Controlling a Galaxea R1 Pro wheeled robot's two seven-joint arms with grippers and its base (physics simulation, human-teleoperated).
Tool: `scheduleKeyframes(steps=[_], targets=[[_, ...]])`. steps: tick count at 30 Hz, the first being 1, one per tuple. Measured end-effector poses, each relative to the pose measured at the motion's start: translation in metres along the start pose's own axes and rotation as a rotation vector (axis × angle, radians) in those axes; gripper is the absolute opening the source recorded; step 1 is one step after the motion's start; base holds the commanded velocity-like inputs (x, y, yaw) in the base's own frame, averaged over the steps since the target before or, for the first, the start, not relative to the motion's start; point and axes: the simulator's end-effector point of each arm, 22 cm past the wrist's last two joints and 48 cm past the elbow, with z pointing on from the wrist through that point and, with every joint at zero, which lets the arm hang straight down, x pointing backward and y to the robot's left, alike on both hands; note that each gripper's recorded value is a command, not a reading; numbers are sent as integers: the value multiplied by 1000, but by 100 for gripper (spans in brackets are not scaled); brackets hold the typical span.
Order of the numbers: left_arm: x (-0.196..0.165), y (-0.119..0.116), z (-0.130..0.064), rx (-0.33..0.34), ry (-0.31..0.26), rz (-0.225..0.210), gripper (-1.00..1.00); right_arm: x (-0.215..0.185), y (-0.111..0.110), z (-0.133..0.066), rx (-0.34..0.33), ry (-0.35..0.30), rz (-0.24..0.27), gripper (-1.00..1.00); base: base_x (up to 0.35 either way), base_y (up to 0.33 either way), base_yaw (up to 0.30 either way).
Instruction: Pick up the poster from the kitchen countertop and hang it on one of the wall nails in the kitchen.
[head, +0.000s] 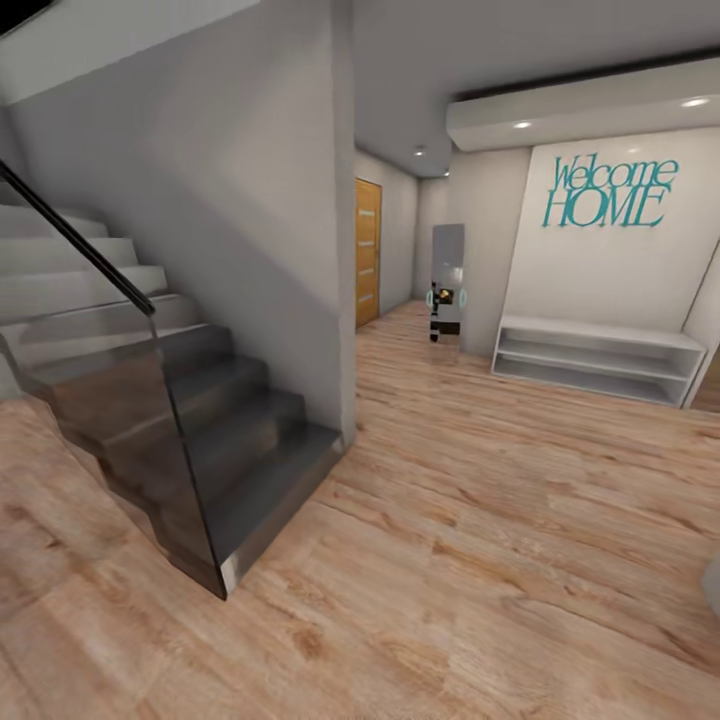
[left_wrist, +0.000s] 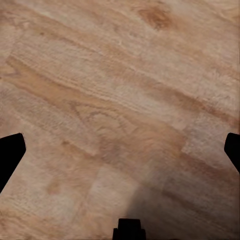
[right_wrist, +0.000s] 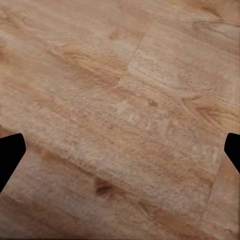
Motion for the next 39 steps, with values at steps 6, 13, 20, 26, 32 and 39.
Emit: scheduleKeyframes(steps=[6, 13, 20, 26, 32, 39], targets=[[0, 1, 0, -3, 0, -1, 100, 0, 0, 0, 1, 0, -2, 100, -21, -33, 287], [0, 1, 0, -5, 1, -1, 100, 0, 0, 0, 0, 0, -3, 100, -3, -5, 292], [4, 1, 0, -6, 8, -1, 100, 0, 1, 0, -1, 0, -8, 100, 0, 0, 293], [5, 2, 0, -6, 10, -1, 100, 0, 2, 0, -1, -1, -8, 100, 0, 0, 293], [5, 2, 0, -7, 10, -1, 100, 0, 2, 0, -1, 0, -8, 100, 0, 0, 293], [5, 2, 0, -7, 11, -1, 100, 1, 2, 0, -2, 1, -8, 100, 0, 0, 293]])
